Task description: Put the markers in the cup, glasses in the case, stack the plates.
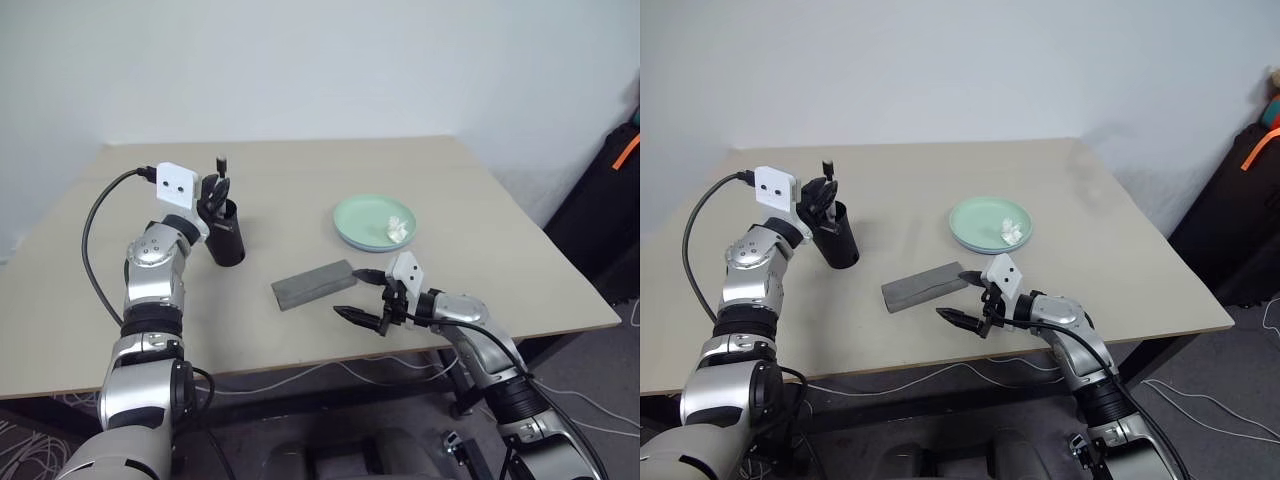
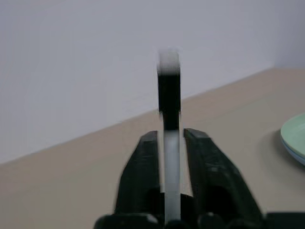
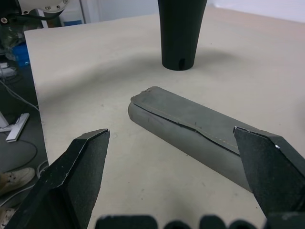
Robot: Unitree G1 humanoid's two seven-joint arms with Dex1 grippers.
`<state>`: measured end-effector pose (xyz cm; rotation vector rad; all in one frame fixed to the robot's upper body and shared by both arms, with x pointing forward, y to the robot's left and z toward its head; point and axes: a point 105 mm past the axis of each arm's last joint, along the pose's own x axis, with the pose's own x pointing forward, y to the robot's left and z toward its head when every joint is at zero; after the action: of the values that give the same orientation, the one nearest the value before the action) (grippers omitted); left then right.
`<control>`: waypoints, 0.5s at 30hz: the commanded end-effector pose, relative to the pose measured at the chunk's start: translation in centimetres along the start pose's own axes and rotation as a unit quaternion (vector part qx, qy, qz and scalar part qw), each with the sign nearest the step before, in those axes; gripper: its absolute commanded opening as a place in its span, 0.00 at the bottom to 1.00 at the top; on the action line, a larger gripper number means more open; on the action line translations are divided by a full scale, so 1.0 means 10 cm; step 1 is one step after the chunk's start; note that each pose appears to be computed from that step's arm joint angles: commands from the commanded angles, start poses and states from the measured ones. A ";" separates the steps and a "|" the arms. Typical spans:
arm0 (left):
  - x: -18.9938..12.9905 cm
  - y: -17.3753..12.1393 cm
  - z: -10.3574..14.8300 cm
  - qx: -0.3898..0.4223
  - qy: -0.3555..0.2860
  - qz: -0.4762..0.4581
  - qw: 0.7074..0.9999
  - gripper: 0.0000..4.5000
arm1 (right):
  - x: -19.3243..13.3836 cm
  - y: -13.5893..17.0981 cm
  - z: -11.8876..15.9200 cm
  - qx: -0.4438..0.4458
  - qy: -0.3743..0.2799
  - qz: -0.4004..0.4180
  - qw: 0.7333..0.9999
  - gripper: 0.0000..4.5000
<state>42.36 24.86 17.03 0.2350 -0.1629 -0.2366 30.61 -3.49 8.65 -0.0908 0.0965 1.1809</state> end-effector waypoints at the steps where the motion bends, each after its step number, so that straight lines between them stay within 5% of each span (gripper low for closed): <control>1: 0.02 -0.01 0.15 0.008 -0.025 0.001 1.000 0.46 | 0.00 -0.04 0.17 -0.022 -0.027 -0.004 0.999 1.00; 4: 0.01 -0.03 0.15 0.008 -0.026 0.000 1.000 0.69 | -0.01 -0.04 0.17 -0.020 -0.028 -0.005 0.999 1.00; 15: -0.09 -0.12 0.49 -0.053 -0.099 -0.010 0.994 0.69 | -0.07 -0.17 0.19 -0.006 -0.040 -0.033 0.999 1.00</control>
<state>41.13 23.20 18.58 0.1398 -0.2498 -0.2697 31.06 -3.92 8.84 -0.0705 0.0881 1.1481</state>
